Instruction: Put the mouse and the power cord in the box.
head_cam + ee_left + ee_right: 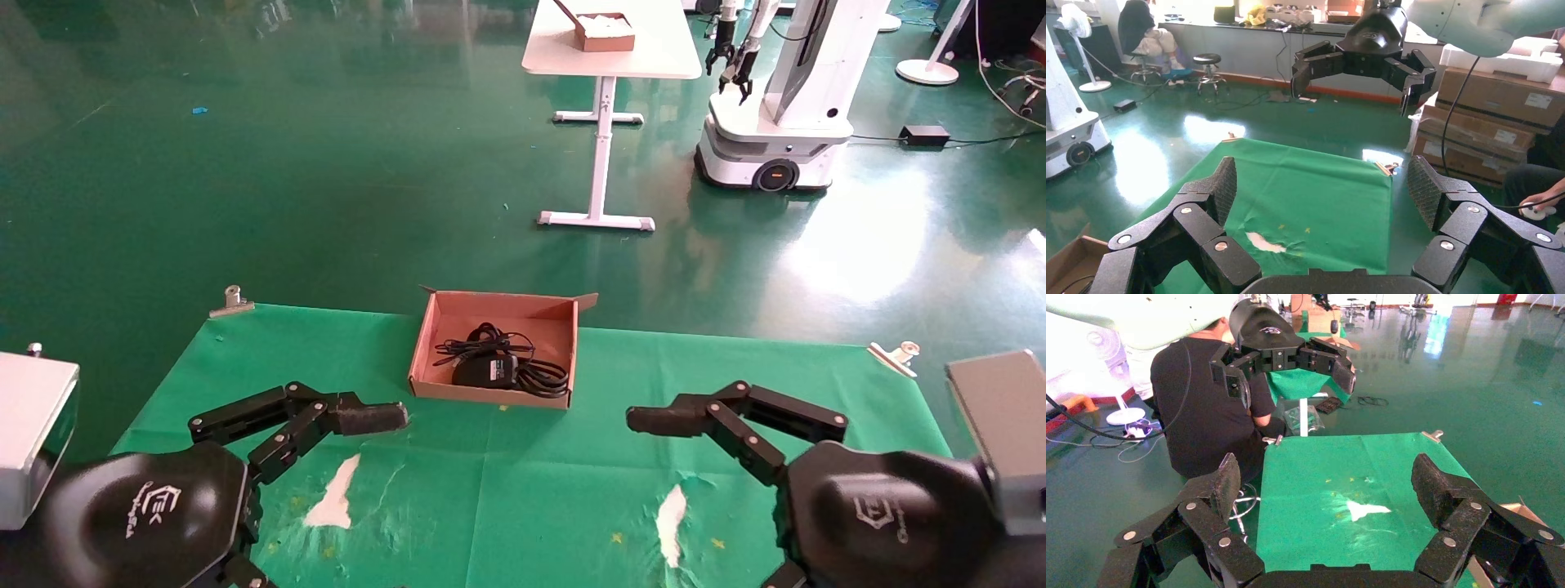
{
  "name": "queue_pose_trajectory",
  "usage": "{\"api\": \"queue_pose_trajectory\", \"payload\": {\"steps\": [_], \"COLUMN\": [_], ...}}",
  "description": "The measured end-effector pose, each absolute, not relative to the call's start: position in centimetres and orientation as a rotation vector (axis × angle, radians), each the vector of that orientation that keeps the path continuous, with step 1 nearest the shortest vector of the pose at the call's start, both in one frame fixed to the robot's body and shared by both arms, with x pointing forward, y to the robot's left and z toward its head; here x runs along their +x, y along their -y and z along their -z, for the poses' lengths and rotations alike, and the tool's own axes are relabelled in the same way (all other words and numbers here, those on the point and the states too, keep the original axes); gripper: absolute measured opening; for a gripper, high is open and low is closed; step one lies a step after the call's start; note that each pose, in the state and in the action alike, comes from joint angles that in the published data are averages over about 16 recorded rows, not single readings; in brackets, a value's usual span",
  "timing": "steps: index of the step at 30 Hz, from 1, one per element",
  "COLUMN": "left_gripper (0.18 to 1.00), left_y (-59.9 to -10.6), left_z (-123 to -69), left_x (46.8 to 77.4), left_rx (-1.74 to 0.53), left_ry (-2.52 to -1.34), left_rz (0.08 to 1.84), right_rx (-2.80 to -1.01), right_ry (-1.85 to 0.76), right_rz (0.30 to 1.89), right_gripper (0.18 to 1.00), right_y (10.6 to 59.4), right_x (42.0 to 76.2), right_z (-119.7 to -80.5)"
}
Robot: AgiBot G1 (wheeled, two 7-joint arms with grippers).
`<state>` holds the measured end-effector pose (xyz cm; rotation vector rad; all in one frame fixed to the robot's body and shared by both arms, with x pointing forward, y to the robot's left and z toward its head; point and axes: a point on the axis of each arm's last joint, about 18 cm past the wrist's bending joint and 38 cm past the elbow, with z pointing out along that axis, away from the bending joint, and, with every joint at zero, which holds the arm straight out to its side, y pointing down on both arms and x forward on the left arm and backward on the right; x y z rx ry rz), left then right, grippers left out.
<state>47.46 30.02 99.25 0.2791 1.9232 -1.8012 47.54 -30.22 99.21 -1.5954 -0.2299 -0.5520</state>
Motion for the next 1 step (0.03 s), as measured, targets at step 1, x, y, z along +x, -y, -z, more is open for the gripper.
{"api": "queue_pose_trajectory", "payload": {"steps": [1], "left_gripper": [1.001], "left_y": [-30.02], "left_z": [-99.25], "left_x": [47.47], "left_rx": [0.279], "left_ry": [-1.923], "left_rz": [1.801], "right_rx": [-1.595], "right_ry": [0.230], "right_rz": [0.552], "right_gripper": [1.001], "right_y": [30.22], "right_x": [47.55], "right_z": [-99.21]}}
